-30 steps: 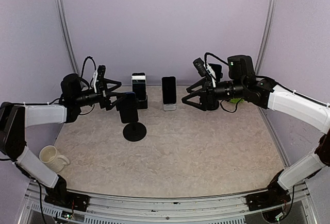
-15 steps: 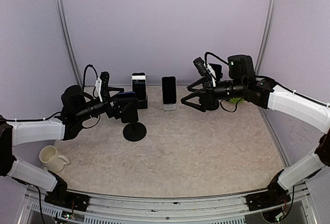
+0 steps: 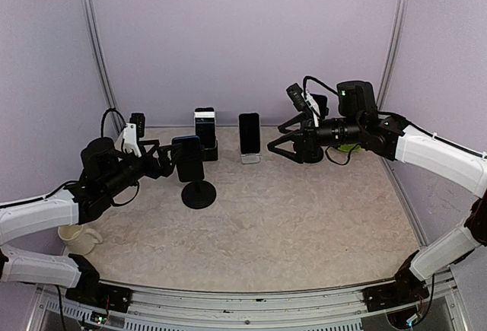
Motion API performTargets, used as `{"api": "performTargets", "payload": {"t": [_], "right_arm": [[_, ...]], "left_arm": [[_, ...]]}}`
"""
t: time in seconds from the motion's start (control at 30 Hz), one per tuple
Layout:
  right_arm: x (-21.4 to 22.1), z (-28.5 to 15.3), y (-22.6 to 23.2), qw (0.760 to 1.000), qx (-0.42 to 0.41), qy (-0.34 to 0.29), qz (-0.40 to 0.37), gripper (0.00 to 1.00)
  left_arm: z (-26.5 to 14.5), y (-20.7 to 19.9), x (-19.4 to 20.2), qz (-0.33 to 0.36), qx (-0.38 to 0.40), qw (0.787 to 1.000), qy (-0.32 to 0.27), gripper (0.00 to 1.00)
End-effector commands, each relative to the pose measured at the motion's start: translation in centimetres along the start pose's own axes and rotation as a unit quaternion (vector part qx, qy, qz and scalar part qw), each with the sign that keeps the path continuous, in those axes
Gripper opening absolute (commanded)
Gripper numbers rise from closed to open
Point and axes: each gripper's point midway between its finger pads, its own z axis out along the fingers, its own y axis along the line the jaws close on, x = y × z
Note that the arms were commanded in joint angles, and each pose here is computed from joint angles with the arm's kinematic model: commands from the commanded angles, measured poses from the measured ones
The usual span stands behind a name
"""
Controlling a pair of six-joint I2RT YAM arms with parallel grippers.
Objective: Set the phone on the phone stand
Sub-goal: Move the phone stand with the phone to the center of the board, then adjust the phone stand with the phone at the center of the board.
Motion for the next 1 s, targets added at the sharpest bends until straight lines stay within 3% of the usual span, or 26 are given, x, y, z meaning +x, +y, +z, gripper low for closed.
{"api": "performTargets", "payload": {"t": [0.0,0.27,0.63,0.97], "right_arm": [[-1.0,-0.6,-0.4,1.0,0.01,-0.015,-0.004,1.0],[-1.2,-0.6,-0.5,1.0,0.012,-0.016,-0.002,1.0],[-1.2,-0.6,-0.7,1.0,0.015,-0.014,-0.001,1.0],[-1.0,-0.6,-0.7,1.0,0.016,-0.013,0.0,1.0]], "left_arm": [[-0.9,1.7,2.1,-0.025,-0.055,0.998,0.035,0.94],[-1.3,2.5,4.0,-0.039,-0.079,0.994,0.069,0.82],[-0.9,3.7,5.7,-0.036,-0.106,0.989,0.098,0.57],[-1.4,5.9,5.7,-0.042,-0.157,0.982,0.095,0.5]]}}
